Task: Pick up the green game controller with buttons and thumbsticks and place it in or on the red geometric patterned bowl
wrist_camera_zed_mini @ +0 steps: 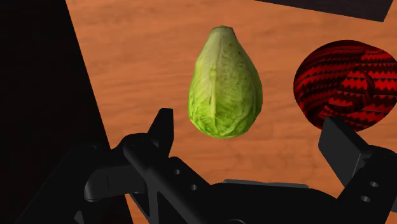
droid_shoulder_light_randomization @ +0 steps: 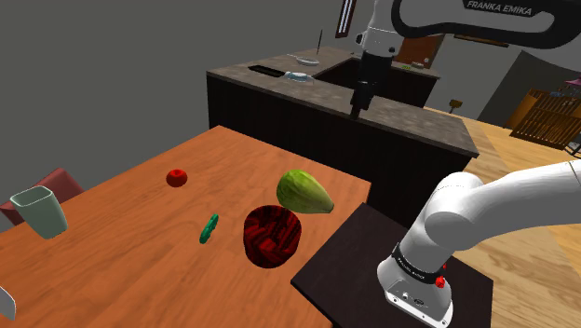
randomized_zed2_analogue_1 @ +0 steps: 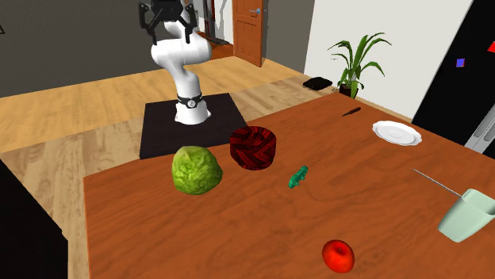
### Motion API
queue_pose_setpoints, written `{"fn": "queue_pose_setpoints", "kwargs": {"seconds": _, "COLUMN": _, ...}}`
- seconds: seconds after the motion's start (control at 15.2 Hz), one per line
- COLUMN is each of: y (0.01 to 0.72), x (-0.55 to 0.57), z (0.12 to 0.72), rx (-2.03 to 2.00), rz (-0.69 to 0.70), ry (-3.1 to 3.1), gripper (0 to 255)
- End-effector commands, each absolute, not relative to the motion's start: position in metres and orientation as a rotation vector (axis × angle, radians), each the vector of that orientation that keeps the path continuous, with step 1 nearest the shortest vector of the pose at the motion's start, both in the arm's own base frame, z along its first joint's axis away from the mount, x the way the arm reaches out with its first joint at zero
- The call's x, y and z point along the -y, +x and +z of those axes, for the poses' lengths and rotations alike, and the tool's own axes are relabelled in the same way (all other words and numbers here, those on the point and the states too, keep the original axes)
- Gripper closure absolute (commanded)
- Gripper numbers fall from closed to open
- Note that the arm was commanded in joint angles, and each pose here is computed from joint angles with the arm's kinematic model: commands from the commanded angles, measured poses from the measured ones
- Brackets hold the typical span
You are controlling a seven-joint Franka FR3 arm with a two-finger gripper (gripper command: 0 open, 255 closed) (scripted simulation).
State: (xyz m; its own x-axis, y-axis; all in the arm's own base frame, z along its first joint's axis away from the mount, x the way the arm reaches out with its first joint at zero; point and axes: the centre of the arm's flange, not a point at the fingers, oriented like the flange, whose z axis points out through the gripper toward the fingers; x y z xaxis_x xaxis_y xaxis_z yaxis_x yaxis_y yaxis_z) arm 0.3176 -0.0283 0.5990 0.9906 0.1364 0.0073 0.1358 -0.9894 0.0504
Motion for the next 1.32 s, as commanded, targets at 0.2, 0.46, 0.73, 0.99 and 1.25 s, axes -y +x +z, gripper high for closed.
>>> {"fn": "queue_pose_setpoints", "kwargs": {"seconds": 0.2, "y": 0.323, "x": 0.0, "z": 0.572, "rx": -0.111, "rz": 0.015, "ry": 3.092, "gripper": 0}}
{"fn": "queue_pose_setpoints", "kwargs": {"seconds": 0.46, "y": 0.333, "x": -0.037, "z": 0.536, "rx": 0.023, "rz": 0.012, "ry": 3.097, "gripper": 0}}
{"fn": "queue_pose_setpoints", "kwargs": {"seconds": 0.73, "y": 0.346, "x": -0.073, "z": 0.5, "rx": 0.157, "rz": 0.01, "ry": 3.097, "gripper": 0}}
{"fn": "queue_pose_setpoints", "kwargs": {"seconds": 0.99, "y": 0.363, "x": -0.108, "z": 0.465, "rx": 0.29, "rz": 0.007, "ry": 3.091, "gripper": 0}}
{"fn": "queue_pose_setpoints", "kwargs": {"seconds": 1.25, "y": 0.382, "x": -0.142, "z": 0.429, "rx": 0.424, "rz": 0.004, "ry": 3.079, "gripper": 0}}
